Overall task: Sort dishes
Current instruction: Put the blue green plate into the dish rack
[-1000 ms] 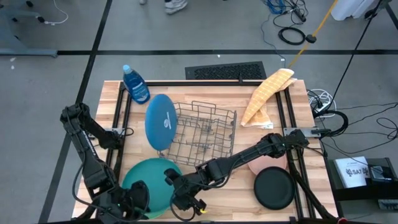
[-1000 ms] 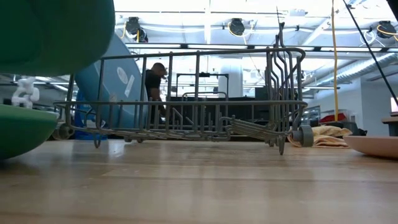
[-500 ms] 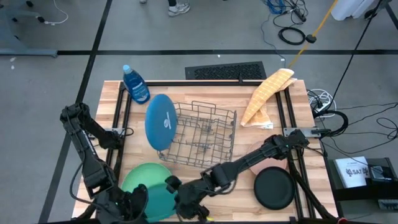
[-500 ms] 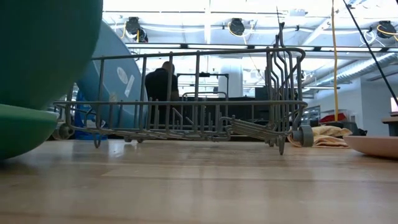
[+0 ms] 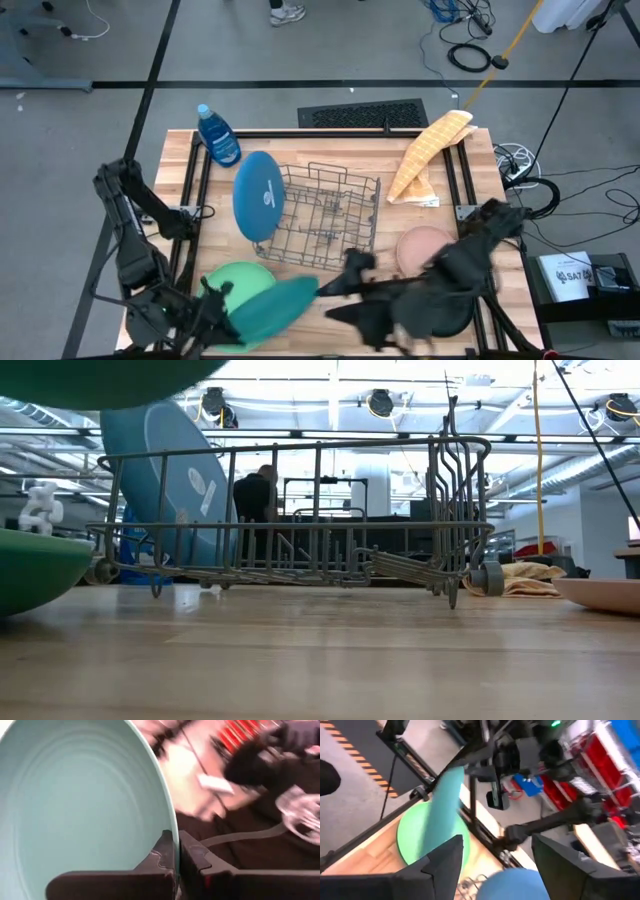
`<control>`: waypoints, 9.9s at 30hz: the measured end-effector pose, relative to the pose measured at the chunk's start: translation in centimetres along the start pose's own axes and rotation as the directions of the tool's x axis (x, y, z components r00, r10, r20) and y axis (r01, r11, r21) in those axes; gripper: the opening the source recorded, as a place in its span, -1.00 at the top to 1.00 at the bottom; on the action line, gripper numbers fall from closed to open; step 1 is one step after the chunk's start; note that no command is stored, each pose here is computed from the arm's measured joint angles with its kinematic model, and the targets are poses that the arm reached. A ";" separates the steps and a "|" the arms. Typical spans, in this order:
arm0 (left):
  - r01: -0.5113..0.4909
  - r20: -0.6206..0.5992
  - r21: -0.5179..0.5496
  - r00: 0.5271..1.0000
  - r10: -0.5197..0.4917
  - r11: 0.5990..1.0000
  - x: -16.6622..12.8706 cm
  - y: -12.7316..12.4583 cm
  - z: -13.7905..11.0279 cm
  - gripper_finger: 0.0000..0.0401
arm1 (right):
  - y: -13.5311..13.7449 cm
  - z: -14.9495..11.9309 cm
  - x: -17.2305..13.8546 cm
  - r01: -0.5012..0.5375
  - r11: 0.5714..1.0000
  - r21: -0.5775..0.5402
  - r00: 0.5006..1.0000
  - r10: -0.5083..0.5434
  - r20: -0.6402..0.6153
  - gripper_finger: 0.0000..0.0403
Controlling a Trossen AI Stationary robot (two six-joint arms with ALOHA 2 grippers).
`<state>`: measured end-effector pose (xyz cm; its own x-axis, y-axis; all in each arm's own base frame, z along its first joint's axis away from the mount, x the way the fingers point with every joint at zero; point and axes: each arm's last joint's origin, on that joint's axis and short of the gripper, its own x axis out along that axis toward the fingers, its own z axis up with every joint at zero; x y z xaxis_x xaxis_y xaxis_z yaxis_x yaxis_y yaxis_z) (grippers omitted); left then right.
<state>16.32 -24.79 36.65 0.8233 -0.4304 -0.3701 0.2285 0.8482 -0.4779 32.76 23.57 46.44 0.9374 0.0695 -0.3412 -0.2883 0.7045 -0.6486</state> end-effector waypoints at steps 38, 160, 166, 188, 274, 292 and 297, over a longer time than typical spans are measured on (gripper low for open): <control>-0.284 0.522 -0.263 0.762 0.383 0.922 -2.0 15.3 4.8 1.00 | 3.4 0.3 -5.1 0.020 1.000 0.013 0.989 -0.018 -0.144 -0.04; -0.328 0.488 -0.497 0.660 0.571 0.804 -1.7 19.8 0.4 0.79 | -7.8 -23.4 14.4 0.370 0.777 0.509 0.900 -0.164 -0.404 1.00; -0.315 0.492 -0.498 0.664 0.563 0.808 -1.7 19.8 0.4 0.50 | -8.0 -23.6 14.4 0.371 0.771 0.517 0.900 -0.163 -0.403 1.00; -0.186 0.584 -0.468 0.668 0.461 0.864 -3.5 18.7 1.8 0.39 | -9.0 -24.5 14.4 0.378 0.755 0.535 0.899 -0.160 -0.408 1.00; -0.333 0.635 -0.502 0.486 0.601 0.799 -5.8 20.8 3.3 -0.25 | -9.7 -22.8 14.5 0.374 0.918 0.131 0.890 -0.316 -0.329 0.17; -0.289 0.647 -0.476 0.525 0.553 0.831 -5.8 20.5 3.4 -0.33 | -11.2 -24.5 14.4 0.381 0.905 0.191 0.891 -0.304 -0.337 0.17; -0.276 0.637 -0.455 0.563 0.526 0.846 -5.6 20.4 3.2 -0.33 | -11.2 -24.5 14.4 0.374 0.908 0.189 0.894 -0.298 -0.333 0.17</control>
<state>18.05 -4.10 31.59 0.9148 0.4010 0.0478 -0.2704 0.6961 -0.6651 44.74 -0.61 32.13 0.8593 -0.3835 -0.3385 0.1253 0.7994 -0.5876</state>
